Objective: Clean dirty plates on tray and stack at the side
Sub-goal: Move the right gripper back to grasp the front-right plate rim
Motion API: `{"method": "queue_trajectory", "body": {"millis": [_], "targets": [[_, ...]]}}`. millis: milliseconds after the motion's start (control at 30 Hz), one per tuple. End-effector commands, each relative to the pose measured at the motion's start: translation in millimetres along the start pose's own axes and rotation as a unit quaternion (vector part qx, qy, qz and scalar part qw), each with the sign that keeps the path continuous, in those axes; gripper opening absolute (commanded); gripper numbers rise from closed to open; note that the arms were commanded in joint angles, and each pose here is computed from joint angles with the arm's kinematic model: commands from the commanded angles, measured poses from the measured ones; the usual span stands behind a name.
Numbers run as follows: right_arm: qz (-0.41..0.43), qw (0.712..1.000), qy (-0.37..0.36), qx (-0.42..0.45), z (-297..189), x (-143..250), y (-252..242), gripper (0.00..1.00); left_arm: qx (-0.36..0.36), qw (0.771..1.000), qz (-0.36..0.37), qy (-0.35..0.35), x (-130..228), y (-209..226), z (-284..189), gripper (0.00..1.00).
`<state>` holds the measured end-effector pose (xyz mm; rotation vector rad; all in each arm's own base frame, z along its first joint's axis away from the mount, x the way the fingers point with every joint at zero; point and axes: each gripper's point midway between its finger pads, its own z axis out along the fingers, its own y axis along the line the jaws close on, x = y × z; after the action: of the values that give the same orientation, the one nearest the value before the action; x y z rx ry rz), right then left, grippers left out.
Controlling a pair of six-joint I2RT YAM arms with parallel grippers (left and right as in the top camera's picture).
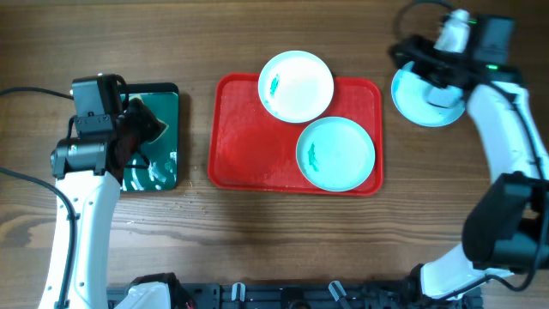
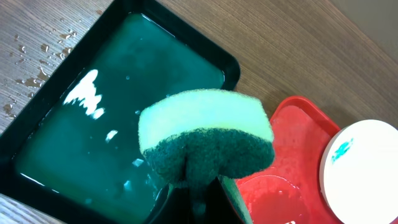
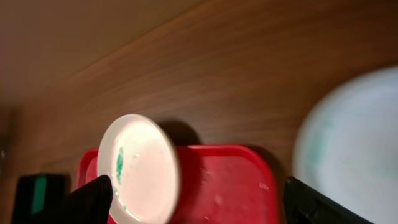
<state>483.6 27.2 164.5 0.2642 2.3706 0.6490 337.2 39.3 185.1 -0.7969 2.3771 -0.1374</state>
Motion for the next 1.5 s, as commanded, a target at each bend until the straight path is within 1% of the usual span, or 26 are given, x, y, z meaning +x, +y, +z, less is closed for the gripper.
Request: {"method": "queue_trajectory", "body": {"millis": [0, 100, 233, 267, 333, 367, 400, 433, 467, 500, 533, 667, 733, 833, 900, 933, 1100, 1167, 1233, 1333, 1467], "targets": [[-0.045, 0.996, -0.009, 0.073, 35.5, 14.7, 23.6, 0.88, 0.0, 1.0, -0.007, -0.008, -2.8, 1.2, -2.7, 0.04], [-0.033, 0.989, -0.02, 0.139, 67.8, 36.0, 31.9, 0.85, -0.001, 1.0, -0.007, -0.006, -2.1, 1.7, -2.6, 0.04], [-0.02, 0.98, -0.011, 0.198, 97.7, 66.0, 23.4, 0.68, -0.003, 1.0, -0.007, -0.003, -0.4, 2.7, -2.6, 0.04], [-0.023, 0.98, -0.004, 0.2, 106.3, 72.7, 20.7, 0.68, -0.003, 1.0, -0.007, -0.003, -0.4, 2.7, -2.6, 0.04], [-0.022, 0.98, 0.011, 0.197, 118.2, 83.0, 16.0, 0.65, -0.003, 1.0, -0.007, -0.003, -0.4, 2.7, -2.6, 0.04], [-0.02, 0.982, 0.027, 0.186, 127.9, 92.3, 15.0, 0.57, -0.003, 1.0, -0.007, -0.003, -0.4, 2.5, -2.6, 0.04], [-0.019, 0.984, 0.038, 0.173, 134.3, 98.2, 16.8, 0.56, -0.003, 1.0, -0.007, -0.003, -0.5, 2.6, -2.6, 0.04], [-0.017, 0.986, 0.048, 0.162, 139.8, 104.0, 18.0, 0.52, -0.003, 1.0, -0.007, -0.003, -0.4, 2.5, -2.6, 0.04], [-0.015, 0.986, 0.055, 0.156, 143.3, 108.1, 18.3, 0.47, -0.003, 1.0, -0.007, -0.003, -0.5, 2.6, -2.6, 0.04], [-0.014, 0.987, 0.06, 0.149, 144.7, 110.3, 19.8, 0.4, -0.003, 1.0, -0.007, -0.003, -0.4, 2.5, -2.6, 0.04], [-0.012, 0.987, 0.066, 0.143, 147.6, 113.9, 20.6, 0.35, -0.003, 1.0, -0.007, -0.003, -0.4, 2.7, -2.6, 0.04], [-0.01, 0.987, 0.082, 0.138, 149.0, 121.7, 20.5, 0.29, -0.003, 1.0, -0.007, -0.003, -0.5, 2.6, -2.6, 0.04], [-0.01, 0.986, 0.089, 0.142, 147.8, 125.1, 18.3, 0.21, -0.003, 1.0, -0.007, -0.003, -0.4, 2.7, -2.6, 0.04], [-0.009, 0.985, 0.098, 0.144, 146.7, 129.0, 17.4, 0.15, -0.003, 1.0, -0.007, -0.003, -0.3, 2.5, -2.6, 0.04], [-0.011, 0.986, 0.108, 0.13, 147.2, 132.6, 21.8, 0.06, 0.002, 1.0, -0.007, -0.001, 0.4, 1.1, -2.6, 0.04], [-0.015, 0.987, 0.116, 0.115, 147.9, 135.0, 26.8, 0.04, 0.006, 1.0, -0.007, 0.002, 1.2, -0.6, -2.6, 0.04], [-0.009, 0.987, 0.15, 0.054, 148.8, 148.1, 49.3, 0.04, 0.01, 1.0, -0.006, 0.004, 2.1, -2.0, -2.5, 0.04], [-0.033, 0.984, 0.175, 0.011, 147.9, 159.6, 66.7, 0.04, 0.025, 1.0, -0.006, 0.01, 3.8, -7.4, -2.6, 0.04], [-0.056, 0.979, 0.197, -0.014, 145.8, 171.8, 77.8, 0.04, 0.044, 0.999, -0.006, 0.019, 5.6, -14.6, -1.6, 0.04], [-0.078, 0.97, 0.227, -0.032, 141.0, 187.9, 85.1, 0.04, 0.054, 0.998, -0.006, 0.032, 9.3, -18.8, 4.0, 0.04], [-0.096, 0.961, 0.256, -0.031, 134.6, 202.3, 81.9, 0.04, 0.093, 0.993, -0.002, 0.073, 21.9, -34.4, 15.3, 0.04]]}}
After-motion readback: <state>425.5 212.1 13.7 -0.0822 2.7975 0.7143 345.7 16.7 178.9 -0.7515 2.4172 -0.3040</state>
